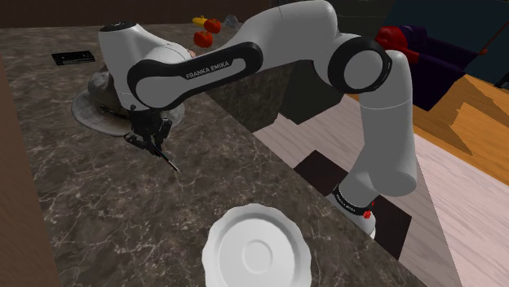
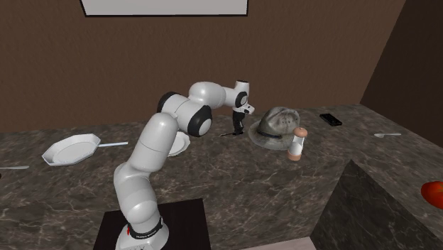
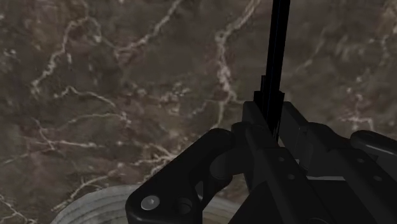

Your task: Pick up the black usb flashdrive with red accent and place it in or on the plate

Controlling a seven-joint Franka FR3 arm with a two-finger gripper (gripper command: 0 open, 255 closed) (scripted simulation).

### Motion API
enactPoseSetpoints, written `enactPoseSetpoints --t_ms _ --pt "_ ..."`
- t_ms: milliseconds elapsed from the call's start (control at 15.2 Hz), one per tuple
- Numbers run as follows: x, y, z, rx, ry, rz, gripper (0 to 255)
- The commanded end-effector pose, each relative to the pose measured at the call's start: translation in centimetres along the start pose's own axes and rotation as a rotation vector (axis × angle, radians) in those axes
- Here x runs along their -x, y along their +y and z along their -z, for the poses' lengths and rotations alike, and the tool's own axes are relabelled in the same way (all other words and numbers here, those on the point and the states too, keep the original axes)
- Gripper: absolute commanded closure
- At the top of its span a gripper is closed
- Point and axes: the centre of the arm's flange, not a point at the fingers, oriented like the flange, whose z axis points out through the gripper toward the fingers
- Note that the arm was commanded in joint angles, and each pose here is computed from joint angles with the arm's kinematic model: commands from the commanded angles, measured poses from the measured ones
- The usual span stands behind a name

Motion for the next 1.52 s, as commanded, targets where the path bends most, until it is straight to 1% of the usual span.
enactPoseSetpoints --t_ms 0,198,264,1386,1452 --pt "-0.4 0.6 -0.6 0.011 -0.008 -0.007 255" --pt "-0.7 1.1 -0.6 0.011 -0.008 -0.007 255" --pt "-0.1 0.3 -0.6 0.011 -0.007 -0.007 255" --pt "0.4 0.5 8.3 0.010 -0.007 -0.007 255" --pt "1.8 0.5 8.2 0.010 -0.007 -0.007 255"
